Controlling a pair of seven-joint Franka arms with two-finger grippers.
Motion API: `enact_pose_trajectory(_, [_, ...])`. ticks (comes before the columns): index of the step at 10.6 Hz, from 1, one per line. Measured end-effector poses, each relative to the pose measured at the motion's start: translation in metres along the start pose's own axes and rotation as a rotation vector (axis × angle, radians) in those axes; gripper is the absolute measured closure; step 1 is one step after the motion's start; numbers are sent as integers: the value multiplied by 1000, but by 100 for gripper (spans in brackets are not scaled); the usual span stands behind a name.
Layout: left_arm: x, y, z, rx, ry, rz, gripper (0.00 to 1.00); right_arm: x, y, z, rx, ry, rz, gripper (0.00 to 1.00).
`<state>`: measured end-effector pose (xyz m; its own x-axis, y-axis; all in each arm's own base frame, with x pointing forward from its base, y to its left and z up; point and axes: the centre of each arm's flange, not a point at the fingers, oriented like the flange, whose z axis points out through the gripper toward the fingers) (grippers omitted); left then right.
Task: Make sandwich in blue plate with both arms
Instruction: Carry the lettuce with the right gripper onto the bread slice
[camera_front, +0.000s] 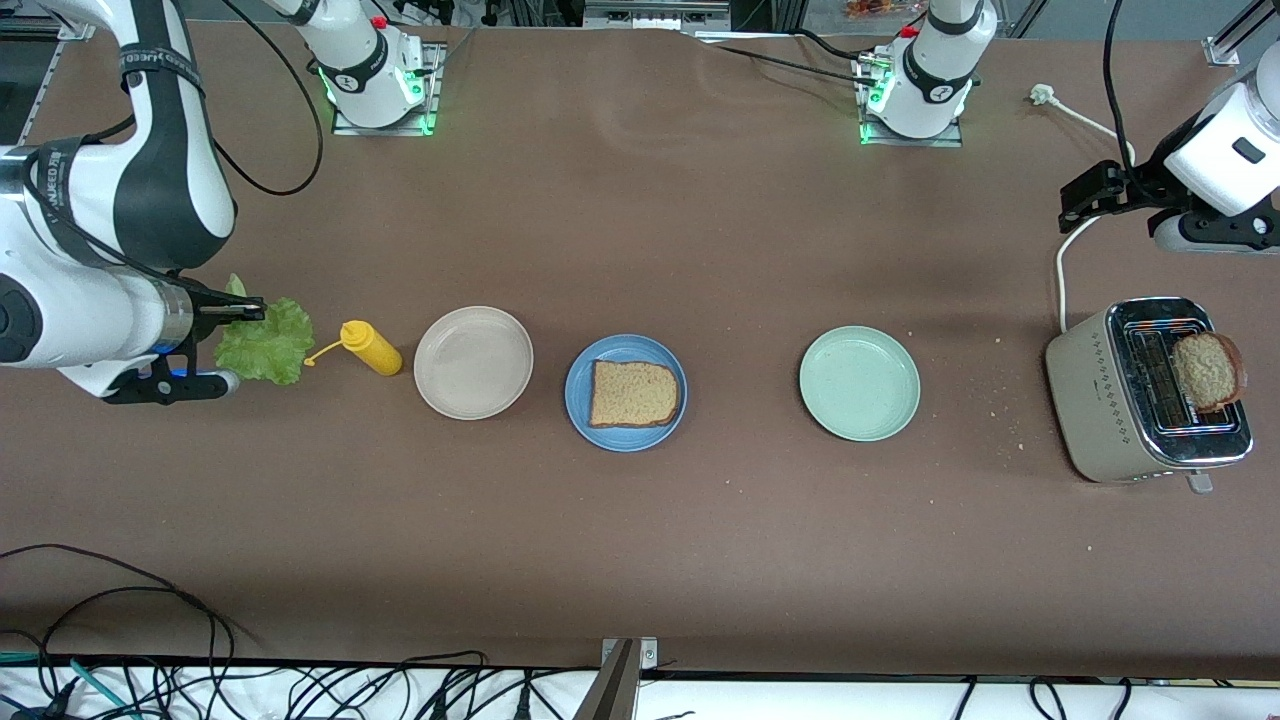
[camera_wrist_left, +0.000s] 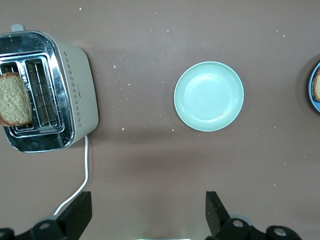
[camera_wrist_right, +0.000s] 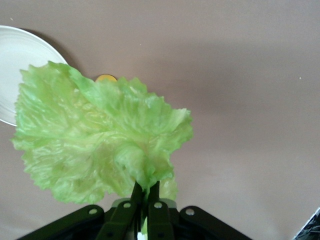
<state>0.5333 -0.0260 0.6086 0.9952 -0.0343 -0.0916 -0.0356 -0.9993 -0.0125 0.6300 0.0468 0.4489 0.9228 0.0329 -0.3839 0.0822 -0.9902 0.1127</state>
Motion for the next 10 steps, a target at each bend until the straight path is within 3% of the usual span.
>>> enact_pose_trajectory(3, [0,0,0,0,0,1,0,-11,-59,-25,28,19,54,94])
enact_pose_trajectory(6, [0,0,0,0,1,1,0,-12,-130,-22,155,8,46,94])
enact_pose_trajectory(10, [0,-3,0,-1,0,-6,0,-8,-269,11,152,81,59,94])
